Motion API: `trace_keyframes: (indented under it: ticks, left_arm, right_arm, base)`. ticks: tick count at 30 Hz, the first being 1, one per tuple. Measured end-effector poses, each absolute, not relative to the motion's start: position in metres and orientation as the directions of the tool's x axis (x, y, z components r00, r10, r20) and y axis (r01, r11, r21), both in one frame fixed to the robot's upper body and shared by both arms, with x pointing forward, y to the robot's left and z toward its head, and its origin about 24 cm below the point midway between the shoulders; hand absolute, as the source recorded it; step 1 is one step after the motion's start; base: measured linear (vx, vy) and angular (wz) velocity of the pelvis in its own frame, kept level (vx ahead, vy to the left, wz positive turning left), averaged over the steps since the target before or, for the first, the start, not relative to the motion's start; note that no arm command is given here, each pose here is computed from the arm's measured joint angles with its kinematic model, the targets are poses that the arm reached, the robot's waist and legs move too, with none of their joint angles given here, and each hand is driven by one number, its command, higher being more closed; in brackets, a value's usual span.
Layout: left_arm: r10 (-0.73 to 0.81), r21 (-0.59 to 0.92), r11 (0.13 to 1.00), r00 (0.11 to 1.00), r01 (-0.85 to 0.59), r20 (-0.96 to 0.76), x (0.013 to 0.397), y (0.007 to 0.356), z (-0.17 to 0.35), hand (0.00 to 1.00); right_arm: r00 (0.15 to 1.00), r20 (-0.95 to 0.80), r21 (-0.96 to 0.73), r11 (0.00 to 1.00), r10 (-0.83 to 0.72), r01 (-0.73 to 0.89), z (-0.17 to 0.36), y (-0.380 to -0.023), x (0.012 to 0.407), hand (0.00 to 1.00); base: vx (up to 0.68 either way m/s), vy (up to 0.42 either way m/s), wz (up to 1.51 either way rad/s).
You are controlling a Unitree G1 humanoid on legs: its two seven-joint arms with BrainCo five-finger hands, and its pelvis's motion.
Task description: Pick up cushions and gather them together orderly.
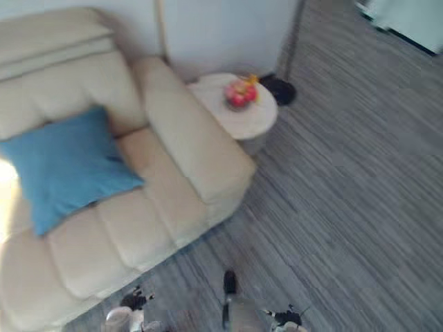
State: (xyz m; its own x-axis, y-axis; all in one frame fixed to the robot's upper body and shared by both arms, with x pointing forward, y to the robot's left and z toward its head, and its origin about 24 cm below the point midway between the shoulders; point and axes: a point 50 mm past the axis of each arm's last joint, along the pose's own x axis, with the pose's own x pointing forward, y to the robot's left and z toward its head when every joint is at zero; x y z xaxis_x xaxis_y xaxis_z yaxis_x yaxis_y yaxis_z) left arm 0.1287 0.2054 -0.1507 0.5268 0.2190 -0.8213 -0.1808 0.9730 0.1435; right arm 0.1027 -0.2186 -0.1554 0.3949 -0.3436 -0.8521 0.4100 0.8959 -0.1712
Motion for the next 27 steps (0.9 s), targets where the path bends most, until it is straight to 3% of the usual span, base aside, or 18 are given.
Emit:
trace_keyframes:
  ticks: [8,12,21,27]
  left_arm:
    - [0.166,0.112,0.984,0.495,-0.138,-0.853,0.123,0.189,-0.157,0.0]
    - [0.158,0.092,0.985,0.532,-0.148,-0.832,0.126,0.189,-0.153,0.0]
    - [0.169,0.063,0.977,0.552,-0.205,-0.817,0.132,0.186,-0.151,0.0]
    - [0.164,0.084,0.983,0.578,-0.163,-0.799,0.144,0.19,-0.146,0.0]
  right_arm:
    - [0.398,-0.844,-0.191,0.894,-0.36,0.406,-0.154,-0.226,0.106,0.0]
    - [0.413,-0.842,-0.171,0.899,-0.346,0.403,-0.153,-0.22,0.113,0.0]
    - [0.448,-0.834,-0.133,0.906,-0.322,0.402,-0.151,-0.206,0.123,0.0]
    - [0.5,-0.816,-0.084,0.916,-0.29,0.393,-0.147,-0.191,0.136,0.0]
  base:
    - [0.27,-0.173,-1.18]
    - [0.24,-0.007,-1.84]
    - [0.27,0.199,-1.57]
    - [0.21,0.197,-1.48]
